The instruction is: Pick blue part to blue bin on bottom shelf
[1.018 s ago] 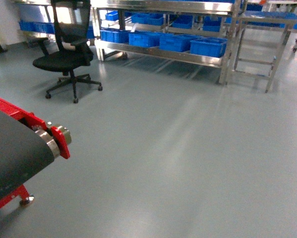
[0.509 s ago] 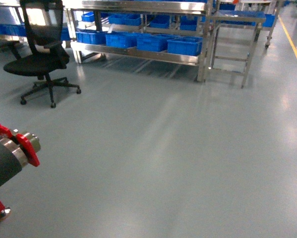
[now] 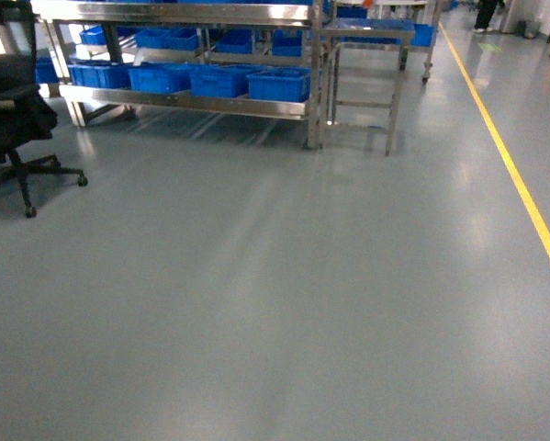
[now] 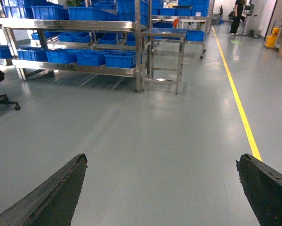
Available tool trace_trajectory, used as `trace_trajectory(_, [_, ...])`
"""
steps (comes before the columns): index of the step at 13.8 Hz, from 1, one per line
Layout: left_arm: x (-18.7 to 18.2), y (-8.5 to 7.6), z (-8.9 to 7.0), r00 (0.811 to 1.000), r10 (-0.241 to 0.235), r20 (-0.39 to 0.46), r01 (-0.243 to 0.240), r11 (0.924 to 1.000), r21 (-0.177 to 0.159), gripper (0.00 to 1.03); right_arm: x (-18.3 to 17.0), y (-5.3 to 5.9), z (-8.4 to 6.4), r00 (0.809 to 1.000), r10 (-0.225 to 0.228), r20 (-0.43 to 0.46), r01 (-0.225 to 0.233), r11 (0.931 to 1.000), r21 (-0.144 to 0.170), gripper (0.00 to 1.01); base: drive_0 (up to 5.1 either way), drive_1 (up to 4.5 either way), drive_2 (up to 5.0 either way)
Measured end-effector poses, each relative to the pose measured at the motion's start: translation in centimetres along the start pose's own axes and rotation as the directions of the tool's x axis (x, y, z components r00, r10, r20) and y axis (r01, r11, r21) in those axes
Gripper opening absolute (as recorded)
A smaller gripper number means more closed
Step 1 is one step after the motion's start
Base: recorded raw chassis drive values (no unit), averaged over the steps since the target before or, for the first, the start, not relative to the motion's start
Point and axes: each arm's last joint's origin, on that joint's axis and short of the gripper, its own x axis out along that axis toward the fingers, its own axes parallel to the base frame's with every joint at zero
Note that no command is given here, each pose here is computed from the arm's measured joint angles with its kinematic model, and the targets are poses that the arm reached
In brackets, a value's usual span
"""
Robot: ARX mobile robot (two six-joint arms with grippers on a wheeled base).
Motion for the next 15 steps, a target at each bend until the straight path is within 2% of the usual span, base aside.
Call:
trace_trajectory(10, [0.01,-0.01,-0.01,1.000,0.000,-0.001,0.000,1.0000,0.001,0.44,0.00,0.00,0.00,1.000,0.000,0.000,0.000,1.0000,0.000,0.98,-1.6,-1.57,-1.6])
trace_trajectory(13, [0.02,-0.05,-0.03,1.000,-0.006,-0.002,0.006,1.0000,0.002,0.44,0.00,0.00,0.00,1.000,0.000,0.000,0.000,1.0000,0.000,0.98,-0.1,-0.11,-0.1])
trace_trajectory(15, [0.00,-0.02,0.00,1.000,-0.004,0.000,0.004,1.0000,0.000,0.44,0.00,0.00,0.01,1.000,0.000,0.002,0.000,1.0000,0.000,0.98,-0.2,3.02,-3.3])
